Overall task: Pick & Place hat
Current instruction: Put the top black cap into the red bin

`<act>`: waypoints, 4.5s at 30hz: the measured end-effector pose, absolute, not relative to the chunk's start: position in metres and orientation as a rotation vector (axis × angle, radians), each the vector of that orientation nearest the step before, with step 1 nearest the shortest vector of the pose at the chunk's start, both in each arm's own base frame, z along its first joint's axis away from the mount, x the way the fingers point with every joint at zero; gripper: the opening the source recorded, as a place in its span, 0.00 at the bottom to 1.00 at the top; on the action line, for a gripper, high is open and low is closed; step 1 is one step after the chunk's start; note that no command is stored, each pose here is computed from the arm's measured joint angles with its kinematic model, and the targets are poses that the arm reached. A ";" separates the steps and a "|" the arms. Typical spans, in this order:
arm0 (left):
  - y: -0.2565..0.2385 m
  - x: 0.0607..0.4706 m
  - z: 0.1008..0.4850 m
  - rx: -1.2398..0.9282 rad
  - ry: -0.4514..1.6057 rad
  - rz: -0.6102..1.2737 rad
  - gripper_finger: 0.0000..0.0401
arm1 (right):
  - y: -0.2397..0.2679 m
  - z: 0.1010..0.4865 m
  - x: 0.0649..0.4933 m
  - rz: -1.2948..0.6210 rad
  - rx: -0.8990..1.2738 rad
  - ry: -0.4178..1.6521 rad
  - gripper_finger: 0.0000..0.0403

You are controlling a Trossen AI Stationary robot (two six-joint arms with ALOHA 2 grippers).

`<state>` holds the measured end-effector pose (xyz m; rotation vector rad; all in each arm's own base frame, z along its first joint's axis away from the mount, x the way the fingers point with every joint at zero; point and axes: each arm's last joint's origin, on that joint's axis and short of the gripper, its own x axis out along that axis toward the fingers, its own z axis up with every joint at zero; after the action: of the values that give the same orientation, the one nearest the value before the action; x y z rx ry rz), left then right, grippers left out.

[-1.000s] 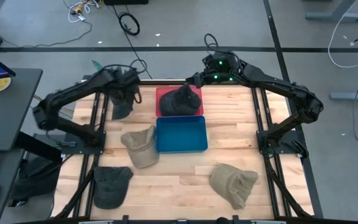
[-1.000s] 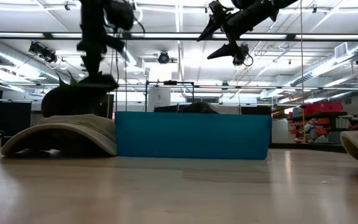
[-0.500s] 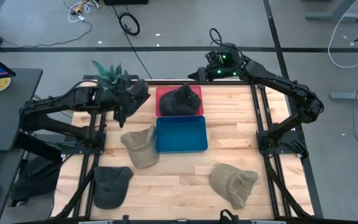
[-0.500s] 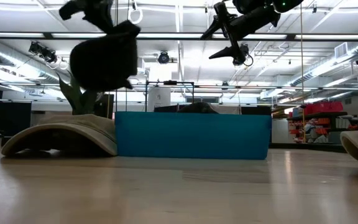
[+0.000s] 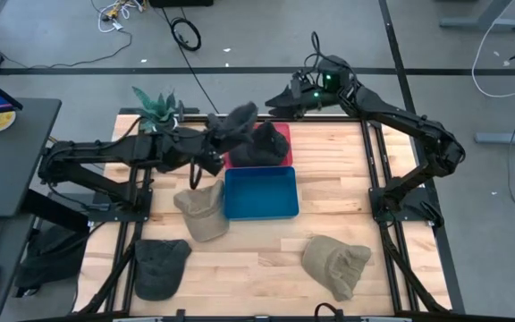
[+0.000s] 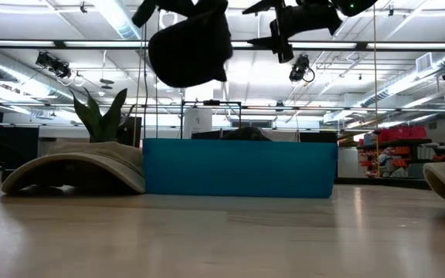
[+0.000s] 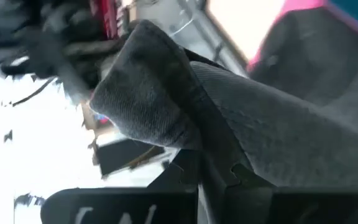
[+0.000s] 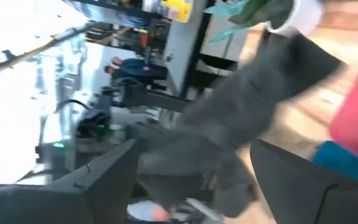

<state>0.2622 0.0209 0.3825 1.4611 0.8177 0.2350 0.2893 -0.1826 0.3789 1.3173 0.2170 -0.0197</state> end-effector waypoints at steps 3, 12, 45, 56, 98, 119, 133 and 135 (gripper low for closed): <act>0.022 0.270 0.378 1.462 0.803 0.200 0.00 | -0.182 0.378 0.291 0.013 1.377 0.237 0.77; 0.023 0.286 0.367 1.486 0.812 0.169 0.00 | -0.172 0.363 0.293 0.015 1.482 0.408 0.77; 0.017 0.287 0.362 1.241 0.773 0.214 0.08 | -0.187 0.350 0.333 0.171 1.447 0.268 0.04; 0.025 0.280 0.359 0.746 0.759 0.538 0.37 | -0.194 0.382 0.328 0.307 1.374 0.014 0.01; 0.013 0.262 0.343 0.376 0.785 0.806 0.33 | -0.243 0.230 0.378 -0.063 1.482 0.291 0.00; 0.012 0.264 0.344 0.335 0.759 0.787 0.33 | -0.236 0.191 0.357 -0.580 1.148 0.593 0.01; 0.012 0.266 0.344 0.310 0.745 0.755 0.33 | -0.224 0.187 0.350 -0.734 0.875 0.763 0.02; 0.012 0.266 0.344 0.310 0.744 0.755 0.33 | -0.223 0.186 0.350 -0.736 0.879 0.770 0.02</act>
<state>0.2657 0.0116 0.3444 0.3095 0.7438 0.7555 0.3495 -0.2233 0.1863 0.8793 0.7701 -0.7363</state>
